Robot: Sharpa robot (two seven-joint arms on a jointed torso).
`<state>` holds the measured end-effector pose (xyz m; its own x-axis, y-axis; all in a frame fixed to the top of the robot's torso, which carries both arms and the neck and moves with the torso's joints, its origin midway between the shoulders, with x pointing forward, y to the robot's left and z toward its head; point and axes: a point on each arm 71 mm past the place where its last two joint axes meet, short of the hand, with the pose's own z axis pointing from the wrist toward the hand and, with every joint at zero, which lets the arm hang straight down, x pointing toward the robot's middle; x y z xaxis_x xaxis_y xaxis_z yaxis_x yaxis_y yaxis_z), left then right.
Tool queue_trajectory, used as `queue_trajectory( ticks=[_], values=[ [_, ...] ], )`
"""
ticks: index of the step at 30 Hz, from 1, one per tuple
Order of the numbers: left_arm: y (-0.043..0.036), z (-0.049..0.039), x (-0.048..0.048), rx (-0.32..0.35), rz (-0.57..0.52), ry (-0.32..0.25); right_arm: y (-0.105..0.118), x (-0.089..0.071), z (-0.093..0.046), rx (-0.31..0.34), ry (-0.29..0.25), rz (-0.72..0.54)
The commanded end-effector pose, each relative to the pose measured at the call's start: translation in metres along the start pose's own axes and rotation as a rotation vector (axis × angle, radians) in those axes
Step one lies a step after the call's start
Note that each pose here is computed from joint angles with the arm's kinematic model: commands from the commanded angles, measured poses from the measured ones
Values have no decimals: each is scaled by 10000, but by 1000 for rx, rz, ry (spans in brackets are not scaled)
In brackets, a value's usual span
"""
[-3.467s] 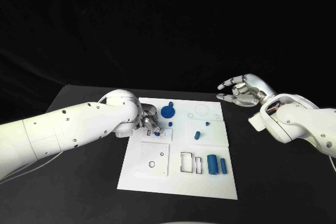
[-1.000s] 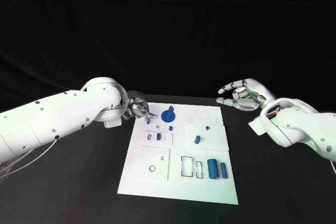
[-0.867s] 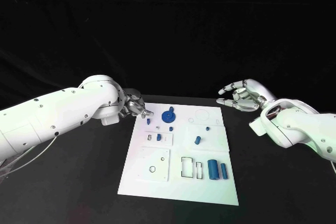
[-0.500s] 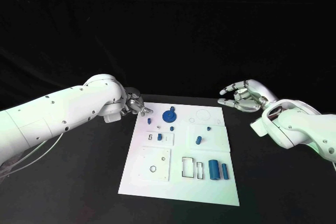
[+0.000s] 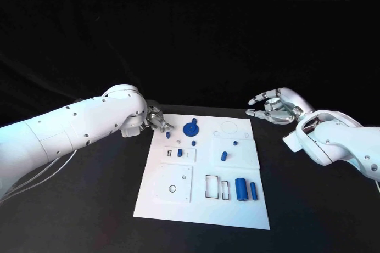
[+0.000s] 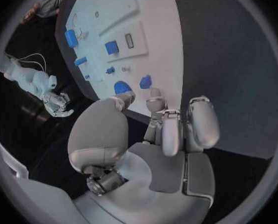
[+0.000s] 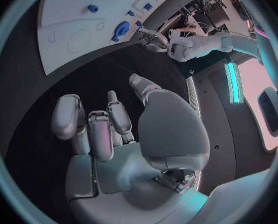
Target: Assemble the parts on the task board
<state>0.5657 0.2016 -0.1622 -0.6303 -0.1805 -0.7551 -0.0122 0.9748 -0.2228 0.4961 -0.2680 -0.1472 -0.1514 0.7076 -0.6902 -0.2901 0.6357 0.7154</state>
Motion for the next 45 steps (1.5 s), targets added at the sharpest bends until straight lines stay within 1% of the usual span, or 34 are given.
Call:
queue_trajectory(
  ticks=[1, 12, 22, 32, 45],
  values=[
    [-23, 19, 18, 1, 33, 26, 6, 16, 1, -4, 11, -5],
    [-58, 38, 52, 5, 36, 46, 11, 25, 10, -4, 12, -5],
    [-56, 42, 58, 4, 36, 55, 10, 27, 13, -4, 13, -5],
    [-77, 60, 73, 7, 24, 62, 13, 31, 15, -5, 14, -4],
    [-78, 72, 82, 11, 2, 56, 12, 34, 20, -5, 15, -4]
  ],
)
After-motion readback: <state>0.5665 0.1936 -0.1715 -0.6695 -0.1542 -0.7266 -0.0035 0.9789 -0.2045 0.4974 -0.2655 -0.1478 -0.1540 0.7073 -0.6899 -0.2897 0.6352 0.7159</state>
